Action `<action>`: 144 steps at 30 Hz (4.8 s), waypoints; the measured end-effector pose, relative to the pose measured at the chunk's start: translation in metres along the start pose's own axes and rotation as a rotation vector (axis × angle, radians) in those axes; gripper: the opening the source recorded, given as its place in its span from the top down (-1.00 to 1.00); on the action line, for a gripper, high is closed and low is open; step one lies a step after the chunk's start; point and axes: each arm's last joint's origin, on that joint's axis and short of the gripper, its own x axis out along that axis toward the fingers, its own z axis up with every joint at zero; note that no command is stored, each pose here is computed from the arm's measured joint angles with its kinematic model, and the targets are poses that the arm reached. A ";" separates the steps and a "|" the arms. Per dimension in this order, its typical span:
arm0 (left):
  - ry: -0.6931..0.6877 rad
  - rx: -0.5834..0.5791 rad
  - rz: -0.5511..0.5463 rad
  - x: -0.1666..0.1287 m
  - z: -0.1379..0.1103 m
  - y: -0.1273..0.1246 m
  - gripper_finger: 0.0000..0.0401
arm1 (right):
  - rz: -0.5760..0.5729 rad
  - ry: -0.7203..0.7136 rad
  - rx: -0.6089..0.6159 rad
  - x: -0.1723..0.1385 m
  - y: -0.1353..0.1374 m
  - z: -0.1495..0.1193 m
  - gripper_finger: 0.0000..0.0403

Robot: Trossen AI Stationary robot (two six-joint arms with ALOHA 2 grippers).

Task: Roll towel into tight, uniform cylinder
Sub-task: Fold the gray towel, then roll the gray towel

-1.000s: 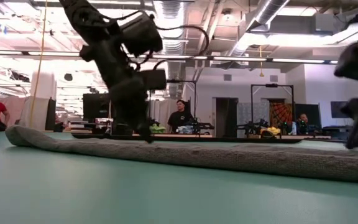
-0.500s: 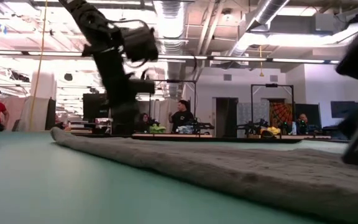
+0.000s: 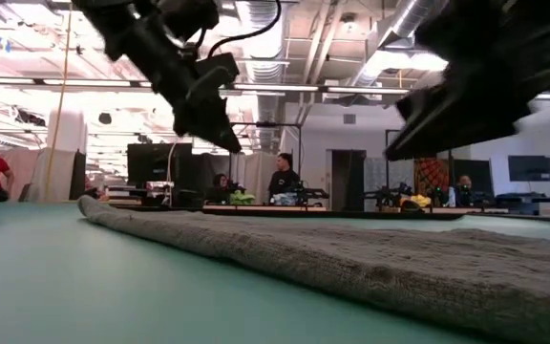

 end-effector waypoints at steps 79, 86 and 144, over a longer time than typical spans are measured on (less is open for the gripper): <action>0.016 0.142 -0.324 0.046 -0.009 -0.364 0.55 | 0.079 0.084 -0.419 -0.056 0.165 -0.040 0.18; 0.065 0.149 -0.370 0.041 -0.024 -0.373 0.13 | 0.033 0.224 -0.496 -0.039 0.143 -0.036 -0.16; -0.021 0.573 -0.259 0.074 -0.058 -0.376 0.03 | 0.130 0.651 -0.371 -0.060 0.090 -0.031 0.92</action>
